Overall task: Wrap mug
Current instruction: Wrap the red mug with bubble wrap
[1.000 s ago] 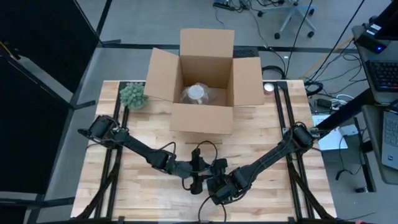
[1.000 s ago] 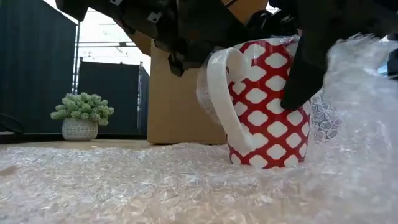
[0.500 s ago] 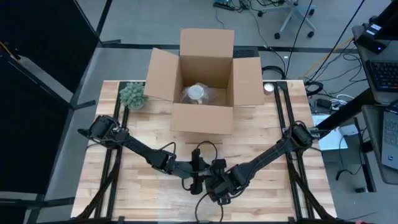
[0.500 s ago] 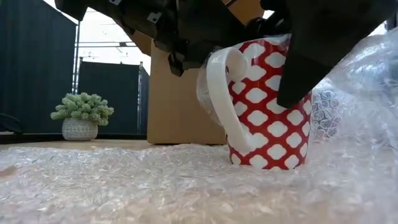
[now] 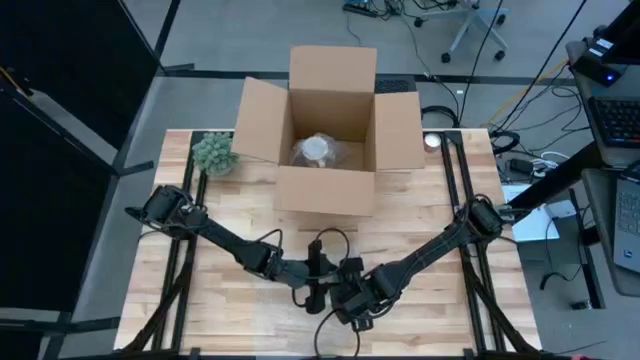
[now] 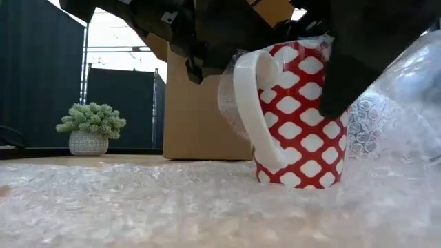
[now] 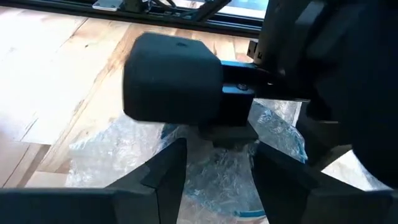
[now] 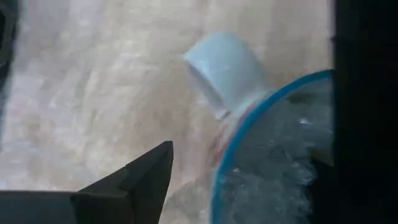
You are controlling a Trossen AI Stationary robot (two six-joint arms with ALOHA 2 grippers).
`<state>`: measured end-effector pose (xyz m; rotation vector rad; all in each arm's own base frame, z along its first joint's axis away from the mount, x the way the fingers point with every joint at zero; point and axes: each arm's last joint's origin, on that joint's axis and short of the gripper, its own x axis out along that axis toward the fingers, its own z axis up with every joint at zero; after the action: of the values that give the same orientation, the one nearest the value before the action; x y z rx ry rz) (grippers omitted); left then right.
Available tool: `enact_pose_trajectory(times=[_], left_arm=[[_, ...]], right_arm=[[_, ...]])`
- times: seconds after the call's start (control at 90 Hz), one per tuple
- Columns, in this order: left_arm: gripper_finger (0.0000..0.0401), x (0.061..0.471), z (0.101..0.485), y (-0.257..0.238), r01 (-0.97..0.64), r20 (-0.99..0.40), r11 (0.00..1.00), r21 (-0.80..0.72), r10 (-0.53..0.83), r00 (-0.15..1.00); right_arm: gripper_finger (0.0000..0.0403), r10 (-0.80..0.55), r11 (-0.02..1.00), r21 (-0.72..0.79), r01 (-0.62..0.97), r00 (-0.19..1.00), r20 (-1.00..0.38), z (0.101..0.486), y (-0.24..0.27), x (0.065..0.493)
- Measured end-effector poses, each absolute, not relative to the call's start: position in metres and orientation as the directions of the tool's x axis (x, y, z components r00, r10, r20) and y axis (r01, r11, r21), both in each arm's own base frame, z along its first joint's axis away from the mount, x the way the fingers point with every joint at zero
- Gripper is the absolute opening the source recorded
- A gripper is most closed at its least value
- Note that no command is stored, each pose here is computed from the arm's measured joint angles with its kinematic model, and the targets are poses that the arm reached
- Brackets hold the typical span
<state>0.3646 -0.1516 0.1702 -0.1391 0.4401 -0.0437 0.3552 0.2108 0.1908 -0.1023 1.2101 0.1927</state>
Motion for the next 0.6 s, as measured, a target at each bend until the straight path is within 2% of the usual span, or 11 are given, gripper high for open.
enact_pose_trajectory(times=[0.167, 0.289, 0.422, 0.6], left_arm=[[0.0161, 0.3646, 0.1703, -0.1519, 0.016, -0.422, 0.989, -0.149, -0.078, 0.903], [0.0161, 0.3646, 0.1703, -0.1519, 0.014, -0.421, 0.989, -0.148, -0.076, 0.904], [0.0161, 0.3647, 0.1703, -0.1515, 0.011, -0.421, 0.989, -0.147, -0.072, 0.904], [0.0161, 0.3651, 0.1708, -0.1511, 0.006, -0.416, 0.989, -0.147, -0.067, 0.907]], right_arm=[[0.0233, 0.129, 0.980, 0.071, -0.188, 0.315, -0.940, 0.1948, 0.2080, 0.3541], [0.0208, 0.099, 0.983, 0.042, -0.180, 0.321, -0.942, 0.1951, 0.2077, 0.3529], [0.0152, 0.076, 0.985, 0.020, -0.172, 0.323, -0.943, 0.1948, 0.2063, 0.3526], [0.0052, 0.082, 0.980, 0.018, -0.196, 0.323, -0.943, 0.1949, 0.2067, 0.3527]])
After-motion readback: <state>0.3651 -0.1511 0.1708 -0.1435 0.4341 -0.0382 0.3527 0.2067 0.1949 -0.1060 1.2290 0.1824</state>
